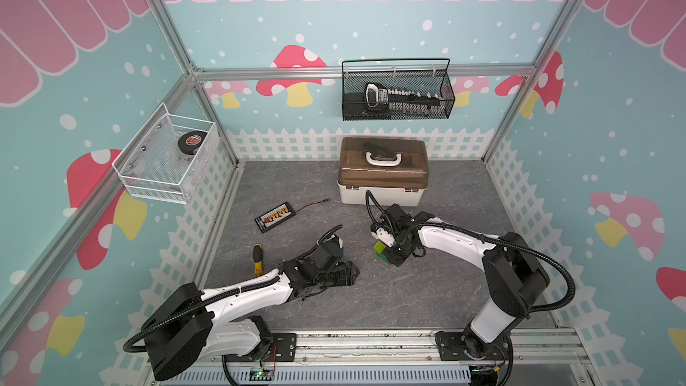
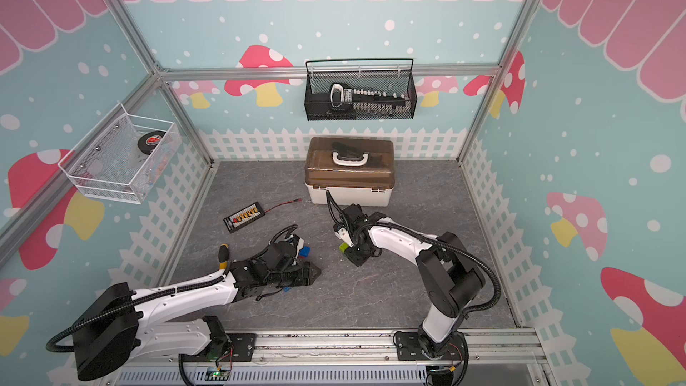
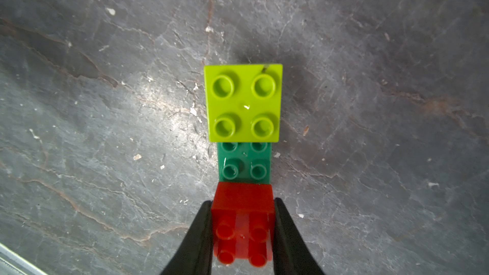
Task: Assemble the letter y with lego
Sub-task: Assemble the lego brick with the lego brick.
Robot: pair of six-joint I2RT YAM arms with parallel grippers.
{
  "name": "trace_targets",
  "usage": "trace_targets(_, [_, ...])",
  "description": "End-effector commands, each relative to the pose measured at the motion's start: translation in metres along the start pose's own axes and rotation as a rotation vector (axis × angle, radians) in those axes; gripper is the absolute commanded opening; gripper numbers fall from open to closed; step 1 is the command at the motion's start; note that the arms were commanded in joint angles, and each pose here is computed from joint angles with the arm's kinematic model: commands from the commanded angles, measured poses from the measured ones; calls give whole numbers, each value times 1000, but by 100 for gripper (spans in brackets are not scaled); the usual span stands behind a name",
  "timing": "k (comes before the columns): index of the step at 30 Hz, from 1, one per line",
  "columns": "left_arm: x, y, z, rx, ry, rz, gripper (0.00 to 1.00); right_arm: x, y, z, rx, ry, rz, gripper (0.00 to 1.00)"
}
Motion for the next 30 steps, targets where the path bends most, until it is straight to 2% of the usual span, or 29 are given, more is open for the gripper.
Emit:
trace_targets(1, [8, -3, -1, 12, 11, -21, 69, -26, 8, 6, 32, -3, 106, 22])
trace_targets(20, [10, -1, -4, 10, 20, -16, 69, -24, 4, 7, 41, 15, 82, 22])
trace_targets(30, [12, 1, -6, 4, 22, -10, 69, -11, -28, 1, 14, 68, -35, 23])
Point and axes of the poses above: each gripper's point midway between its finger pads, its own y axis out along the fingers, its own z axis along the line the jaws close on, x = y × z, the point moved 5 cm from there along -y, back along the fingers, and after that the axes turned 5 degrees about y, right-handed, at the moved point
